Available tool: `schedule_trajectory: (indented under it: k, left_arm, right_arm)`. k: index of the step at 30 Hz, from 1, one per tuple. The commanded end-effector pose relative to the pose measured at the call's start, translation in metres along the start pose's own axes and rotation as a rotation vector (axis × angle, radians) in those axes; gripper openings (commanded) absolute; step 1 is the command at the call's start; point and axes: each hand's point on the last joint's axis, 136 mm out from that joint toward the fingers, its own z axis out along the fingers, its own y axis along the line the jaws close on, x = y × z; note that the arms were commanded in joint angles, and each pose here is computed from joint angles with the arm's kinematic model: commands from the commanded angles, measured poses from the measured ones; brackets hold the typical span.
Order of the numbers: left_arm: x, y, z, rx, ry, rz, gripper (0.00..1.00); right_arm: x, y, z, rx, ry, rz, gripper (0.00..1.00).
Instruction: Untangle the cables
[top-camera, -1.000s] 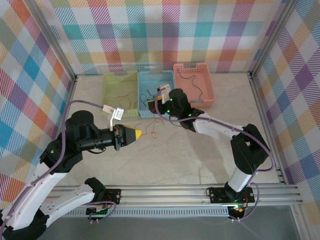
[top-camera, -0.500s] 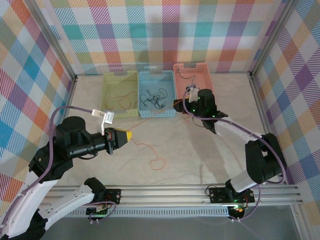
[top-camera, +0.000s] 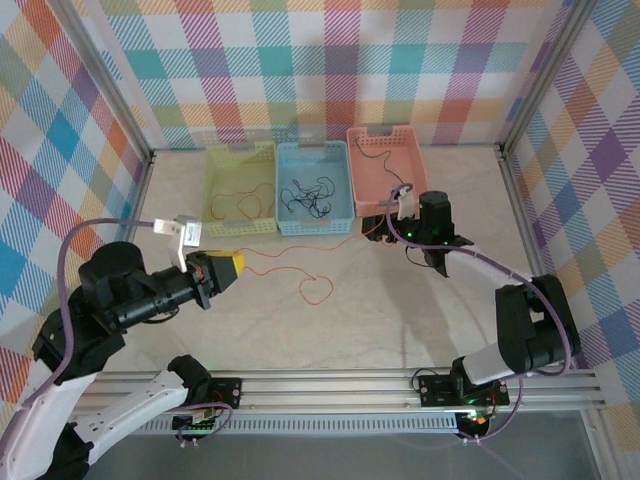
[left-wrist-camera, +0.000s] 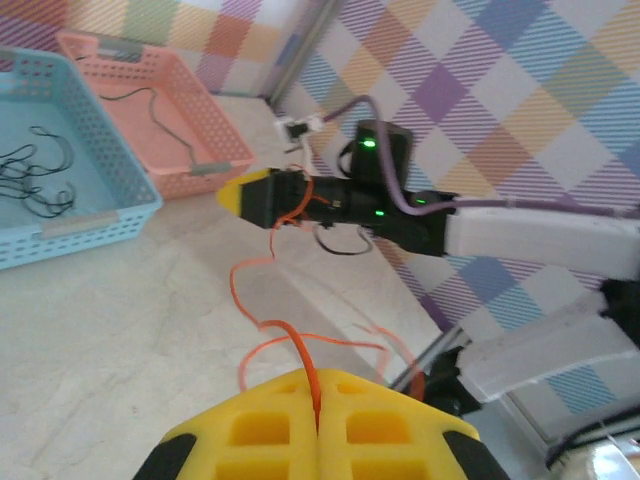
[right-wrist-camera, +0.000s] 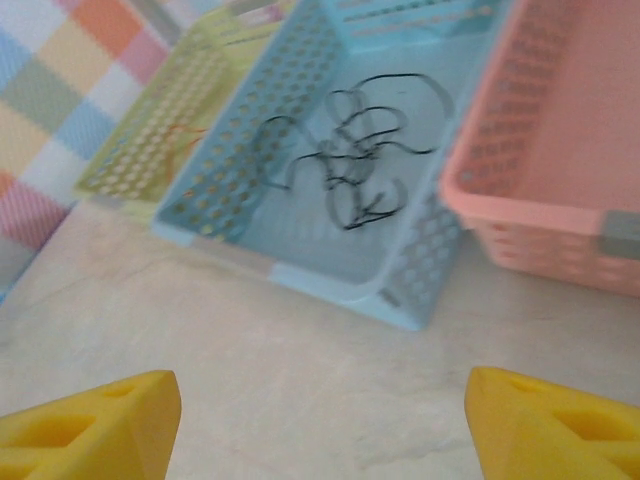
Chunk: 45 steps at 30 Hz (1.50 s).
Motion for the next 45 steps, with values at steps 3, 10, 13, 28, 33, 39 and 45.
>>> schedule_trajectory:
  k: [3, 10, 13, 28, 33, 39, 45]
  left_arm:
    - [-0.004, 0.024, 0.0, -0.128, -0.045, 0.018, 0.0]
    - [-0.041, 0.023, -0.052, -0.223, -0.21, 0.065, 0.0]
    - [-0.062, 0.023, -0.083, -0.283, -0.307, 0.093, 0.0]
    - [-0.094, 0.024, -0.132, -0.389, -0.462, 0.136, 0.0]
    - [-0.095, 0.023, -0.109, -0.384, -0.408, 0.147, 0.0]
    - [-0.095, 0.04, -0.074, -0.461, -0.349, 0.163, 0.0]
    - [-0.101, 0.046, -0.035, -0.488, -0.297, 0.17, 0.0]
  right_arm:
    - [-0.014, 0.016, -0.018, -0.007, -0.058, -0.143, 0.79]
    - [0.005, -0.055, -0.021, 0.33, -0.023, -0.105, 0.85]
    - [0.013, -0.077, -0.023, 0.408, -0.008, -0.063, 0.87]
    - [0.019, -0.094, -0.027, 0.397, -0.045, 0.059, 0.93]
    - [0.018, -0.091, -0.028, 0.381, -0.049, 0.052, 0.92]
    - [0.017, -0.075, -0.033, 0.314, -0.068, 0.029, 0.9]
    - [0.011, -0.049, -0.04, 0.205, -0.117, 0.024, 0.88]
